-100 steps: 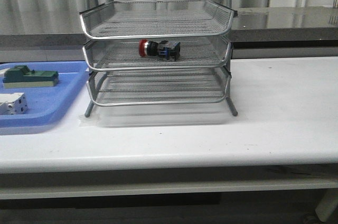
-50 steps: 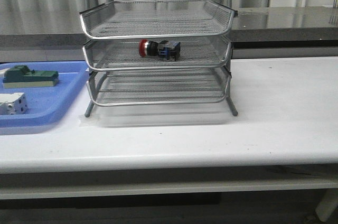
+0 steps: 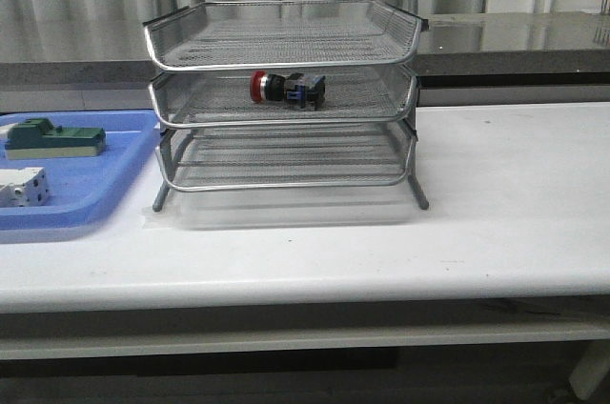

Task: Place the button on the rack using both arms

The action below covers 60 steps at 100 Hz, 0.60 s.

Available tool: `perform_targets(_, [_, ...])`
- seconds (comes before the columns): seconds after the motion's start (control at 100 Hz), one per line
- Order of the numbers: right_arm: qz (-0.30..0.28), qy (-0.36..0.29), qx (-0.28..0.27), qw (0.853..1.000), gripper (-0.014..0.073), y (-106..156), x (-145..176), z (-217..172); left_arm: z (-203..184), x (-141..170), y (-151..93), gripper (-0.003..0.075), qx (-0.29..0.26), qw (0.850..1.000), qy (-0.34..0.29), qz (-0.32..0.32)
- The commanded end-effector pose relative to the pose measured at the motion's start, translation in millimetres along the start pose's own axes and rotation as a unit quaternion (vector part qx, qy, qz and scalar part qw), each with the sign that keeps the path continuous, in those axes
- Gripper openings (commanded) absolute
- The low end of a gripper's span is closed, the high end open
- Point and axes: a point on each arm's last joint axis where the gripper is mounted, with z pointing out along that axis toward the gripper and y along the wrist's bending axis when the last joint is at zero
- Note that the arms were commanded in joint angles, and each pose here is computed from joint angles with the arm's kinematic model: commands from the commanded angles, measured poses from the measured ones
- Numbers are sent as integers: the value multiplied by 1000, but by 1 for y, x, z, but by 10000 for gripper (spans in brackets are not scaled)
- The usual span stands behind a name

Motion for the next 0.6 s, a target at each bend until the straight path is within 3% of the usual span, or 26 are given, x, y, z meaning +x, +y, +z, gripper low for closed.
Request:
perform_targets(0.0, [-8, -95, -3, 995, -59, 1, -1, -3, -1, -16, 3, -20, -13, 999, -52, -11])
perform_targets(0.18, [3, -156, -18, 988, -59, 6, 35, -4, -1, -16, 3, -20, -13, 999, -52, -11])
perform_targets(0.59, [39, -171, -8, 984, -59, 8, 94, -2, -1, -16, 3, -20, -13, 999, -52, -11])
